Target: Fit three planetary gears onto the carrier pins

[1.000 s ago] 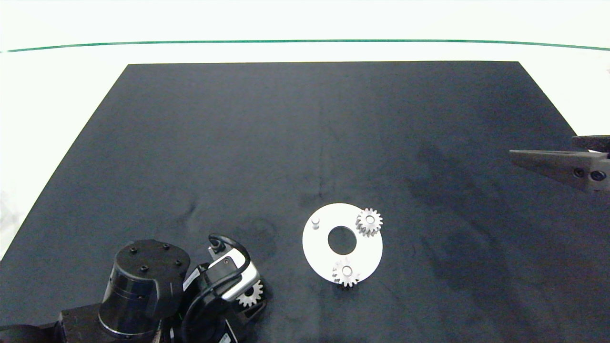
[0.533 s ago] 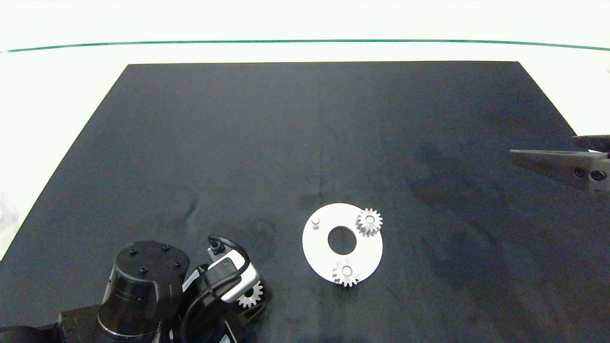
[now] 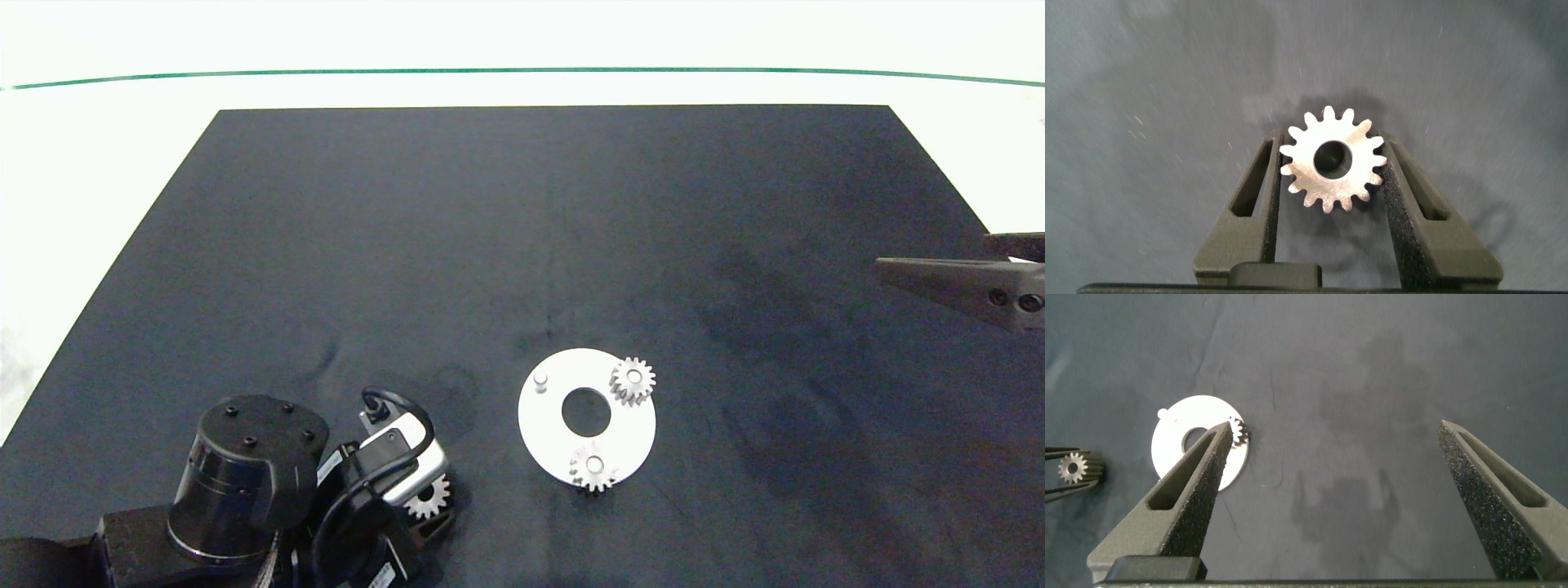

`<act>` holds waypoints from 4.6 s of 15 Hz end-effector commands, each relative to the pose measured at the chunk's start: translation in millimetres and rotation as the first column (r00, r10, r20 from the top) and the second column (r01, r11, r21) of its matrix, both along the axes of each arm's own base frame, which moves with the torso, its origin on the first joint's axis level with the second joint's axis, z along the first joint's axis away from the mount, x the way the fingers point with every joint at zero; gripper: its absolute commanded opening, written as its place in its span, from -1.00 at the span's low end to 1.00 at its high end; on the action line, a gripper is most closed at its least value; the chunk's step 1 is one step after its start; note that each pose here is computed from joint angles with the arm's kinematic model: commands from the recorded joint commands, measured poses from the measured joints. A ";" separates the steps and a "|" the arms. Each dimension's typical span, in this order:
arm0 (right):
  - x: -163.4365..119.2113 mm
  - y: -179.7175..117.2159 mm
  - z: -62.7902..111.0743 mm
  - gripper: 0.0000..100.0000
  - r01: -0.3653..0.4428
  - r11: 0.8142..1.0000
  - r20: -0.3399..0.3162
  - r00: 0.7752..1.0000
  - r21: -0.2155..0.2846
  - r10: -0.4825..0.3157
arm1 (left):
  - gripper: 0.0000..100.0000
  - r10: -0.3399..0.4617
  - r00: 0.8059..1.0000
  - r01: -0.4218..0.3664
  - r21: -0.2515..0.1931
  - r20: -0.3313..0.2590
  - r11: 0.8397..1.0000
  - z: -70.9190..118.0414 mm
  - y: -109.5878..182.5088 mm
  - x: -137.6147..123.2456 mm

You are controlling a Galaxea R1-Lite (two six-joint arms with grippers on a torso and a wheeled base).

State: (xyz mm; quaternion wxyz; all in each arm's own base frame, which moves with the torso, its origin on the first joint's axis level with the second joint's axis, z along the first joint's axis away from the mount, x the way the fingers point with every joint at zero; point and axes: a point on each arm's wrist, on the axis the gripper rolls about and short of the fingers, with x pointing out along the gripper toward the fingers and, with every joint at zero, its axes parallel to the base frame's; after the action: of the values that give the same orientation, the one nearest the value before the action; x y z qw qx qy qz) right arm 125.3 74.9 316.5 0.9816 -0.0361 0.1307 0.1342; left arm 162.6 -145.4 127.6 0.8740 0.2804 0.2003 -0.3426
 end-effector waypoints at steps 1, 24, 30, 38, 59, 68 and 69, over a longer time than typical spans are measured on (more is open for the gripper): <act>-2.6 -1.7 0.9 1.00 0.000 1.000 0.006 1.000 0.002 0.000 | -0.56 -0.007 0.999 0.008 -0.020 0.044 1.000 21.5 -4.2 3.0; -39.5 -24.1 -0.5 1.00 -0.018 0.999 0.070 0.997 0.041 0.016 | -0.56 -0.058 0.991 0.059 -0.001 0.122 0.998 58.0 -91.8 39.0; -41.4 -25.3 -4.0 1.00 -0.020 0.999 0.065 0.998 0.038 0.017 | -0.56 -0.043 0.992 0.041 0.023 0.119 0.999 59.4 -100.3 48.4; -41.2 -25.1 -5.4 1.00 -0.020 0.999 0.060 0.998 0.033 0.018 | -0.56 -0.026 0.990 0.023 0.022 0.138 1.000 63.1 -99.8 58.5; -40.0 -24.1 -7.6 1.00 -0.021 0.999 0.052 0.998 0.028 0.020 | 1.00 0.000 0.995 -0.007 0.074 0.098 0.997 48.7 -101.3 65.3; -39.0 -24.1 -7.9 1.00 -0.014 0.999 0.048 0.999 0.032 0.012 | 1.00 0.024 0.994 -0.028 0.047 0.103 0.998 78.0 -70.4 42.6; -38.9 -24.3 -7.9 1.00 -0.012 0.999 0.048 0.999 0.032 0.011 | 1.00 0.039 0.994 -0.044 0.042 0.100 0.998 80.9 -60.9 39.3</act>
State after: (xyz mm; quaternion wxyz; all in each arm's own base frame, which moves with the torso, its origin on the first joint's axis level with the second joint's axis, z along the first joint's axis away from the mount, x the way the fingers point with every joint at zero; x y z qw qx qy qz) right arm 85.6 50.3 309.5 0.9842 -0.0235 0.1020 0.1426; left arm 210.4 -220.7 196.3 0.8750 0.3219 0.1812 -0.3128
